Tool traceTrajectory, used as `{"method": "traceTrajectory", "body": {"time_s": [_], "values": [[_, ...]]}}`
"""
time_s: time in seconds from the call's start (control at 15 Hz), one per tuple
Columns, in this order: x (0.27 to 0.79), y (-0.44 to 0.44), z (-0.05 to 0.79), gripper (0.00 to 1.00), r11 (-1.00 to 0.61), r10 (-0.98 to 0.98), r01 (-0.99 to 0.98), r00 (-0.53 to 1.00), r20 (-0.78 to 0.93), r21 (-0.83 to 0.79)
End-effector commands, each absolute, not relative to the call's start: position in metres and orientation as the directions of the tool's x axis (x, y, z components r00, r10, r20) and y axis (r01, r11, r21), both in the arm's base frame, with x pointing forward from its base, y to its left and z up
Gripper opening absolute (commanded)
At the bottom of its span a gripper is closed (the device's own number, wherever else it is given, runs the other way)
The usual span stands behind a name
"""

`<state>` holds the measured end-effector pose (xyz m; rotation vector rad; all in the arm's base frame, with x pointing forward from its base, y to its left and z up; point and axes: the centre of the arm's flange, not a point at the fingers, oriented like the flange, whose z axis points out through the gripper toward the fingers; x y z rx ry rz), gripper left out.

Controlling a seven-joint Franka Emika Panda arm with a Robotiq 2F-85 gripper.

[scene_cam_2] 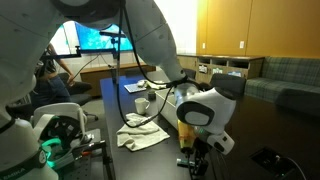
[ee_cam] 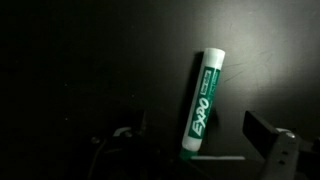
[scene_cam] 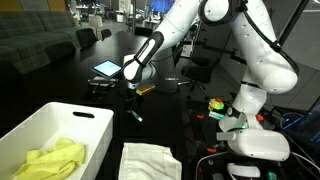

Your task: Put the yellow and white cloths in the storage box and put the marker in the mug cup

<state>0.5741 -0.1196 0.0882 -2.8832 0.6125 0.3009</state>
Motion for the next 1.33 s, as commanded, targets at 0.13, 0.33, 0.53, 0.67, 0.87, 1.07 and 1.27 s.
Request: {"method": "traceTrajectory", "body": {"time_s": [0.13, 0.33, 0.53, 0.67, 0.87, 1.07, 1.27], "values": [[0.582, -0.105, 0.091, 1.00, -0.892, -0.426, -0.448, 0.879, -0.213, -0.064], [0.584, -0.099, 0.088, 1.00, -0.879, -0.459, -0.475, 0.865, -0.201, -0.037], [0.584, -0.095, 0.086, 1.00, -0.863, -0.492, -0.504, 0.853, -0.174, -0.035], [0.584, -0.095, 0.083, 1.00, -0.850, -0.514, -0.525, 0.845, -0.148, -0.043], [0.581, -0.097, 0.077, 1.00, -0.830, -0.549, -0.556, 0.827, -0.118, -0.039], [0.578, -0.098, 0.071, 1.00, -0.816, -0.573, -0.578, 0.813, -0.103, -0.022], [0.577, -0.096, 0.072, 1.00, -0.807, -0.588, -0.590, 0.804, -0.090, -0.003]]}}
